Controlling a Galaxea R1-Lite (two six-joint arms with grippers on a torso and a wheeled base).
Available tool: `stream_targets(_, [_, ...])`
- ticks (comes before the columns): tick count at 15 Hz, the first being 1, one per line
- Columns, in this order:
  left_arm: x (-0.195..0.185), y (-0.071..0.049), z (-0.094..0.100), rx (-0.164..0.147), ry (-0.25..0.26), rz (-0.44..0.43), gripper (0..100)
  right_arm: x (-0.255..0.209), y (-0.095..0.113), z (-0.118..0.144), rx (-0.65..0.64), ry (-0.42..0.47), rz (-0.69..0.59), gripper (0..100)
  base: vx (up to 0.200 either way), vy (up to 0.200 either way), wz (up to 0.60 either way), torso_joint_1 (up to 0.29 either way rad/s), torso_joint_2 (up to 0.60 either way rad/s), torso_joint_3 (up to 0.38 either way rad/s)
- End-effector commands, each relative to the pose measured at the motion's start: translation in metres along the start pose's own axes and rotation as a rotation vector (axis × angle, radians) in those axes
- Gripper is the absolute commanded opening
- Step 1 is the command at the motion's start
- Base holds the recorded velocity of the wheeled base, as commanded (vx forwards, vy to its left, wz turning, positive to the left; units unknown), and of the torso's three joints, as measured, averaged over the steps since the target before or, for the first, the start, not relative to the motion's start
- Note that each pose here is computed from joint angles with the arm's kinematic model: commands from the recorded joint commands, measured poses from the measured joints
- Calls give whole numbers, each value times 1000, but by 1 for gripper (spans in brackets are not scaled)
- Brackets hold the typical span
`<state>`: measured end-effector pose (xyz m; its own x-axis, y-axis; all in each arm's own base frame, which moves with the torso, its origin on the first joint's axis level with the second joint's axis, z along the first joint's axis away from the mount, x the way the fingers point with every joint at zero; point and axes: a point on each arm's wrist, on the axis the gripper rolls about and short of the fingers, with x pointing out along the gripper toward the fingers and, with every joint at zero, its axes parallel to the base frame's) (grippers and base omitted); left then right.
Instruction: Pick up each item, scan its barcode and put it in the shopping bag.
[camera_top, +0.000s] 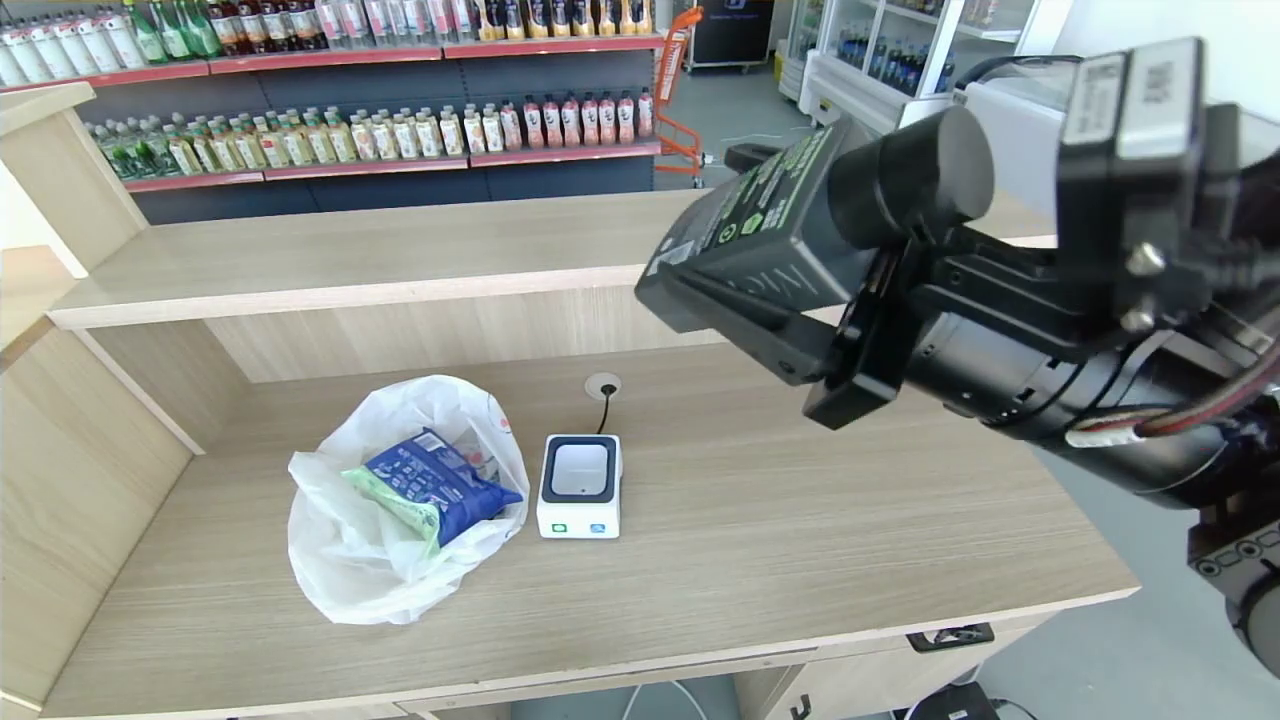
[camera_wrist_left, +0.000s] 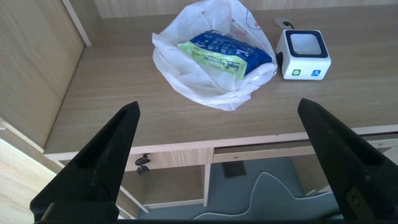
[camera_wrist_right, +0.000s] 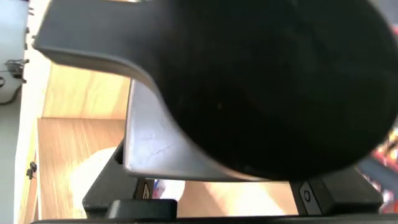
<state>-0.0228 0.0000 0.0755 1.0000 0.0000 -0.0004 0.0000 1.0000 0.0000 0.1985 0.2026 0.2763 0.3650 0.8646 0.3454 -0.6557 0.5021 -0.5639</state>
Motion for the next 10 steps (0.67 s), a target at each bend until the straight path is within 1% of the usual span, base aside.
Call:
stream_targets(1, [0, 0, 0, 0, -2, 0, 100, -14, -15, -1, 154, 141, -138, 0, 0, 0, 0, 0, 0, 0])
stream_targets(3, [0, 0, 0, 0, 0, 0, 100, -27, -22, -7, 328, 283, -243, 0, 0, 0, 0, 0, 0, 0])
stream_targets(4, [0, 0, 0, 0, 0, 0, 100, -33, -24, -12, 393, 344, -292, 0, 0, 0, 0, 0, 0, 0])
stream_targets(5, [0, 0, 0, 0, 0, 0, 100, -40, -28, -19, 488, 401, -365, 0, 0, 0, 0, 0, 0, 0])
stream_targets(6, [0, 0, 0, 0, -2, 0, 100, -46, -34, -26, 557, 439, -431, 0, 0, 0, 0, 0, 0, 0])
stream_targets(8, [0, 0, 0, 0, -2, 0, 100, -55, -45, -43, 666, 474, -545, 0, 0, 0, 0, 0, 0, 0])
stream_targets(10, [0, 0, 0, 0, -2, 0, 100, -59, -42, -55, 776, 501, -625, 0, 0, 0, 0, 0, 0, 0])
